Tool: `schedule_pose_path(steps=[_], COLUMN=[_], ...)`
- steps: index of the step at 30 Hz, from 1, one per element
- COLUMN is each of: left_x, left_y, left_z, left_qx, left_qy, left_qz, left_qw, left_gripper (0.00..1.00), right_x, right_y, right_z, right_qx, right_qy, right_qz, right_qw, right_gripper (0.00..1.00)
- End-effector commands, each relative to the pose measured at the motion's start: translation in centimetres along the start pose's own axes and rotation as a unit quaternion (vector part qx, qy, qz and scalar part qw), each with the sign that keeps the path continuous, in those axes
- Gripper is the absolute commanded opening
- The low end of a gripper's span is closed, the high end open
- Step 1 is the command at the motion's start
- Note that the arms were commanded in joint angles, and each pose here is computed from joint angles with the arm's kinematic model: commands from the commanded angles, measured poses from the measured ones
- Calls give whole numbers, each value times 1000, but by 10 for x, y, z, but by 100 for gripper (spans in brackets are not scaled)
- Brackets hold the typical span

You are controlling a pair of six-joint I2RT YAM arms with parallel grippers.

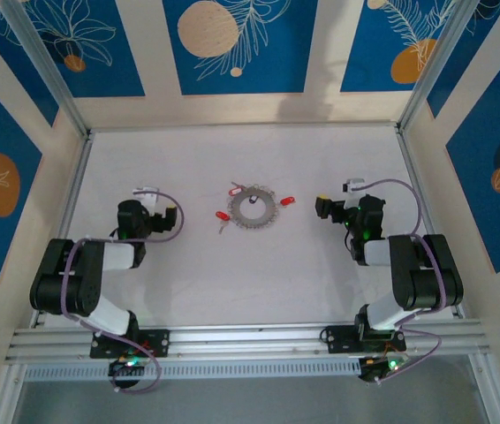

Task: Put the keys on the keyring

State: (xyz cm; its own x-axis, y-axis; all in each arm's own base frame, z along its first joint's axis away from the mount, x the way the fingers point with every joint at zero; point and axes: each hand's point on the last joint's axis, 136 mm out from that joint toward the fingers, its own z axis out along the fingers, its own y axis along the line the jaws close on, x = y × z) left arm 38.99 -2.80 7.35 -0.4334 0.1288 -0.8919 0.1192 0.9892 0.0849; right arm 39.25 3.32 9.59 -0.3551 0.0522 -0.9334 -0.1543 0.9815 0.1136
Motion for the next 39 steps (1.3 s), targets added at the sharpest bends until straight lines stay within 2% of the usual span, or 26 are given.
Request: schedule_pose_path(steps=[1, 39], left_x=[-15, -15], left_y=[4, 3], left_z=[0, -1], left_qx=[-4, -5], left_qy=[-36, -35], left_qz=[-15, -13], left_qw=[999, 999], left_gripper=[100, 100], right_x=[0, 0], right_y=[-9, -7], right_z=[2, 3], right_qx=[23, 25], right_qy=[5, 6], right_qz=[14, 9], right_qw=[1000, 1000], right_gripper=[99, 99])
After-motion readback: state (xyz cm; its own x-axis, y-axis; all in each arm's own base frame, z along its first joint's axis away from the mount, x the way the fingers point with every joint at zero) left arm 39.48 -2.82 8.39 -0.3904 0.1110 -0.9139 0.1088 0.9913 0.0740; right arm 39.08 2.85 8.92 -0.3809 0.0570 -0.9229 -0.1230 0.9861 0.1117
